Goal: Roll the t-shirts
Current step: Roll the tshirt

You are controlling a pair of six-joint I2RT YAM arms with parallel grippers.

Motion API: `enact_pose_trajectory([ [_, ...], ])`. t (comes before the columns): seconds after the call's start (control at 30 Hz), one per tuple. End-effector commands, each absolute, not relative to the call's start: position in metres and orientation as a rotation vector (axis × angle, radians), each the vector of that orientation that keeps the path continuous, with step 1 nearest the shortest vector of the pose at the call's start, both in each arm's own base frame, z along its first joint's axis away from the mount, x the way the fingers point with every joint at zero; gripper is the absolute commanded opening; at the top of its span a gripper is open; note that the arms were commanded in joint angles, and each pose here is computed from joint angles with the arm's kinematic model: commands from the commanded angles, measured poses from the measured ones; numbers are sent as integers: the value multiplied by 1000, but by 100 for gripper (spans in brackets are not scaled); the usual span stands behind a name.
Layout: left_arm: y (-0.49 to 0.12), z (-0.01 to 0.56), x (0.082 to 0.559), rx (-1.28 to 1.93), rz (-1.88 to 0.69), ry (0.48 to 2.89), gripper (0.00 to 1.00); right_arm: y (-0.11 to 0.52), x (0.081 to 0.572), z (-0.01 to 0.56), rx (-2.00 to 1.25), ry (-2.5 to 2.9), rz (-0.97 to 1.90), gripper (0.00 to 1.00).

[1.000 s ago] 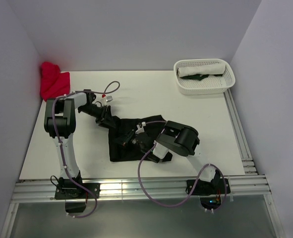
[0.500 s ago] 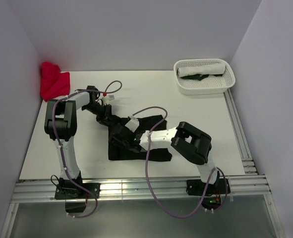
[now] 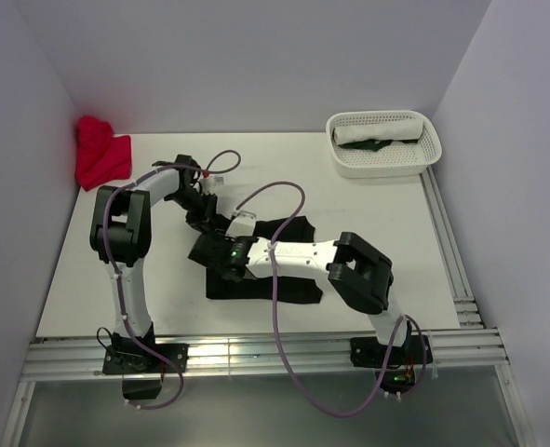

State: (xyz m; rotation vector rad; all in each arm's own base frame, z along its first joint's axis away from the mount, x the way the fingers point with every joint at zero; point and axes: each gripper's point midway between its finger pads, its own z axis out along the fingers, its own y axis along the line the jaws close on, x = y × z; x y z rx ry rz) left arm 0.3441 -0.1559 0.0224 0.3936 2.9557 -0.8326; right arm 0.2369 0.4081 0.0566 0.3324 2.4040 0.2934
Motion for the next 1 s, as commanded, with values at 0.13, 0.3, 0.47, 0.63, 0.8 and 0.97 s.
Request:
enact_pose_trajectory([
  [0.13,-157,31,361,422,-691,2920,0,440,245,93,164,2309,208,63],
  [0.3,-159,33,362,435,-678,2920,0,450,246,78,120,2335,171,62],
  [0.47,-160,34,363,442,-674,2919,0,455,243,65,93,2365,153,62],
  [0.63,-164,34,364,396,-679,2934,1,455,234,50,77,2407,146,61],
  [0.8,-166,33,365,387,-687,2937,5,453,223,36,58,2440,136,54],
  [0.97,-169,38,367,394,-709,2918,18,448,214,27,63,2472,158,39],
])
